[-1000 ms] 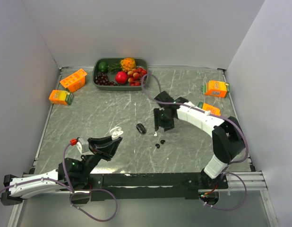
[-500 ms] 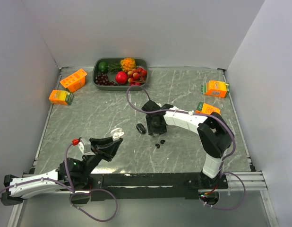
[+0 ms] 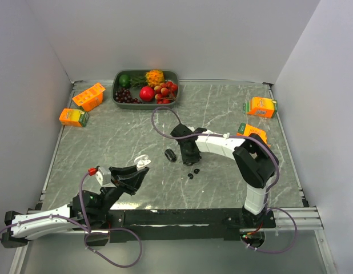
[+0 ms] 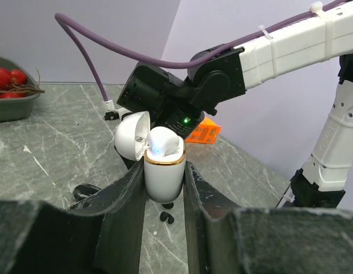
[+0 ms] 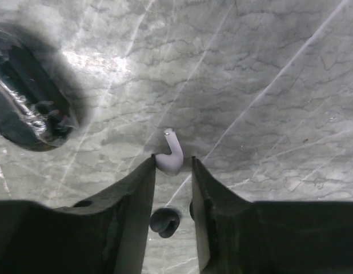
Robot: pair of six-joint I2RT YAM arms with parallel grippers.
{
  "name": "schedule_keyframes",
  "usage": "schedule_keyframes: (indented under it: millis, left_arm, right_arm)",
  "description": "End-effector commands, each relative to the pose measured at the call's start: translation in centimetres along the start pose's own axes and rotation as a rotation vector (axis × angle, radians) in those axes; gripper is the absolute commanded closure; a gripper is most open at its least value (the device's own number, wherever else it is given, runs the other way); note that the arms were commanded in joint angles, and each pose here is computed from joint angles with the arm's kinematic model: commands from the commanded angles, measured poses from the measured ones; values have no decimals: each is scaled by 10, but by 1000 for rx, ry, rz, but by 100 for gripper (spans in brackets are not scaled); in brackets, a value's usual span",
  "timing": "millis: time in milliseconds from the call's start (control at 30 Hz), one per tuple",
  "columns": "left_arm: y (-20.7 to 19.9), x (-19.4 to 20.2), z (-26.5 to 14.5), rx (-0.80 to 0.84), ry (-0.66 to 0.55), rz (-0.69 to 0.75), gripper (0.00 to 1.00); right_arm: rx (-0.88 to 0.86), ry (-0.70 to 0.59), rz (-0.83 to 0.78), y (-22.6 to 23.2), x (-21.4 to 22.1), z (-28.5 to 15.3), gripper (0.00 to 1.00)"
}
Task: Insert the wireless bluetooth earbuds into the charging case
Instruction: Pick up the earbud from the center of the board.
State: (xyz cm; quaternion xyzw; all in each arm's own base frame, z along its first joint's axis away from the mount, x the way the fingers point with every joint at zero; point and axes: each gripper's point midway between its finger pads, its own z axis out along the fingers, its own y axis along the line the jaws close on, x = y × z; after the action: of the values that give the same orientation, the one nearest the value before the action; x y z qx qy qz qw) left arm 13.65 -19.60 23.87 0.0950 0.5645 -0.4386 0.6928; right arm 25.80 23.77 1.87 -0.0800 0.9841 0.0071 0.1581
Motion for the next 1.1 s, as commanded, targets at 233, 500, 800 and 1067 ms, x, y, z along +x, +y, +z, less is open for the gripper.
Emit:
schedule_keyframes:
  millis: [233, 500, 800, 1067]
  left_arm:
    - [-4, -13, 0, 13, -38, -40, 99]
    - [-4, -13, 0, 17, -41, -42, 99]
    - [-6, -11, 0, 26, -37, -40, 99]
    - [-6, -12, 0, 28, -41, -37, 99]
  right_arm:
    - [73, -96, -115, -12, -7, -10, 94]
    - [6, -294, -428, 1, -23, -32, 100]
    - [-223, -514, -669, 27, -30, -53, 95]
    - [-297, -460, -783, 42, -22, -37, 86]
